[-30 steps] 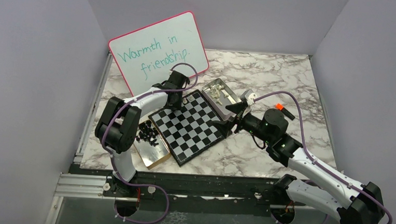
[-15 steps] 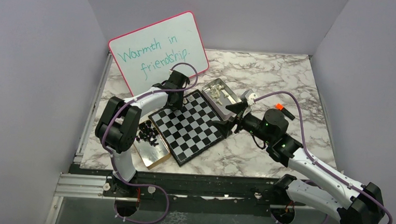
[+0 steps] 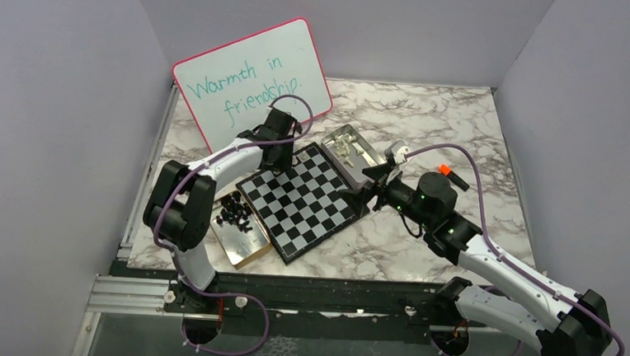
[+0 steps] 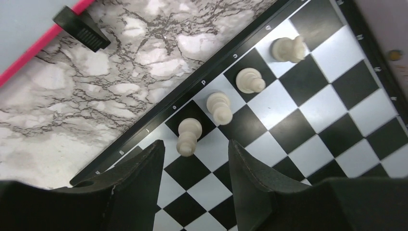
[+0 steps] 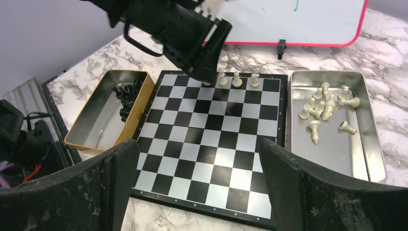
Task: Set up the chess pieces on the board
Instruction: Place the chess piece on the chessboard, then pick up the chess piece from the storage box.
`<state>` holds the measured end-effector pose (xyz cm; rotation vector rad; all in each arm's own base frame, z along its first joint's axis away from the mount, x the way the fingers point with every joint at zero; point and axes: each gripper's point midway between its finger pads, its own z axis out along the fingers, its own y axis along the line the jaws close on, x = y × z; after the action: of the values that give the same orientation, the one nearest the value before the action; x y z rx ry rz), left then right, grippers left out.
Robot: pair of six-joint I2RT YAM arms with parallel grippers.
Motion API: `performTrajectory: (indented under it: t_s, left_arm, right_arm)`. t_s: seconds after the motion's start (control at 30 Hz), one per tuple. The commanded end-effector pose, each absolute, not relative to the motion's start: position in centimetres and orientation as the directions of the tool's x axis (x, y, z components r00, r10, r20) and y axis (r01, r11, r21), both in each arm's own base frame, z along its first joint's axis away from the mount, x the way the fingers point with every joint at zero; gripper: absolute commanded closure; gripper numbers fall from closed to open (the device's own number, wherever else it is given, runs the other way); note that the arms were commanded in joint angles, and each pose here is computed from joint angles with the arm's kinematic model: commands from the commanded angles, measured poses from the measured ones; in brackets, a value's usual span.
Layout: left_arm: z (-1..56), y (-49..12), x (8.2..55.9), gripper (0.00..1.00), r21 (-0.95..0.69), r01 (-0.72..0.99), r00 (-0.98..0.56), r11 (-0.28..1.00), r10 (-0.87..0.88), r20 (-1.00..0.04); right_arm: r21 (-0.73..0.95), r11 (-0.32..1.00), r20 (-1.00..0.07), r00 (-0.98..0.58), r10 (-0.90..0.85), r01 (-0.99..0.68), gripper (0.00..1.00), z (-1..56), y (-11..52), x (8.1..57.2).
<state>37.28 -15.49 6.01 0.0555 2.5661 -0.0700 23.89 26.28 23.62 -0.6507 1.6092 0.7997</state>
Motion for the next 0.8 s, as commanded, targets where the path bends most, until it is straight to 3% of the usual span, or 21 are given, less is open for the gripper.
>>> performTrajectory:
  t_s: [0.0, 0.27, 0.3, 0.37, 0.53, 0.6, 0.77]
  left_arm:
    - [12.6, -16.9, 38.1, 0.46, -0.118, 0.101, -0.754, 0.988, -0.002, -0.657]
    - [21.6, -17.4, 36.2, 0.30, -0.194, 0.225, -0.618, 0.955, -0.014, -0.786]
    - [22.3, -17.3, 35.8, 0.24, -0.196, 0.239, -0.601, 0.951, -0.013, -0.799]
    - [23.8, -16.9, 34.8, 0.02, -0.194, 0.264, -0.568, 0.945, -0.010, -0.823]
    - [22.9, -15.6, 32.1, 0.01, -0.185, 0.281, -0.542, 0.942, -0.003, -0.840]
    - [22.1, -14.9, 31.2, 0.01, -0.170, 0.279, -0.529, 0.945, 0.004, -0.848]
    - [22.7, -13.6, 29.8, 0.01, -0.142, 0.283, -0.475, 0.949, 0.010, -0.880]
  right_arm:
    - [0.234, 0.698, -0.966, -0.241, 0.090, -0.677, 0.00, 24.6, 25.7, 25.6]
    - [0.217, 0.880, -0.935, -0.349, 0.063, -0.422, 0.00, 22.0, 24.0, 30.6]
    - [0.190, 0.900, -0.936, -0.348, 0.046, -0.392, 0.00, 22.0, 23.7, 31.3]
    - [0.134, 0.930, -0.941, -0.337, 0.011, -0.341, 0.00, 22.1, 23.4, 32.9]
    - [0.021, 0.940, -0.925, -0.364, -0.111, -0.341, 0.01, 20.5, 24.3, 36.2]
    - [-0.004, 0.943, -0.913, -0.383, -0.139, -0.332, 0.10, 19.1, 24.5, 37.5]
    - [-0.011, 0.952, -0.895, -0.422, -0.147, -0.307, 0.46, 16.9, 23.7, 40.5]
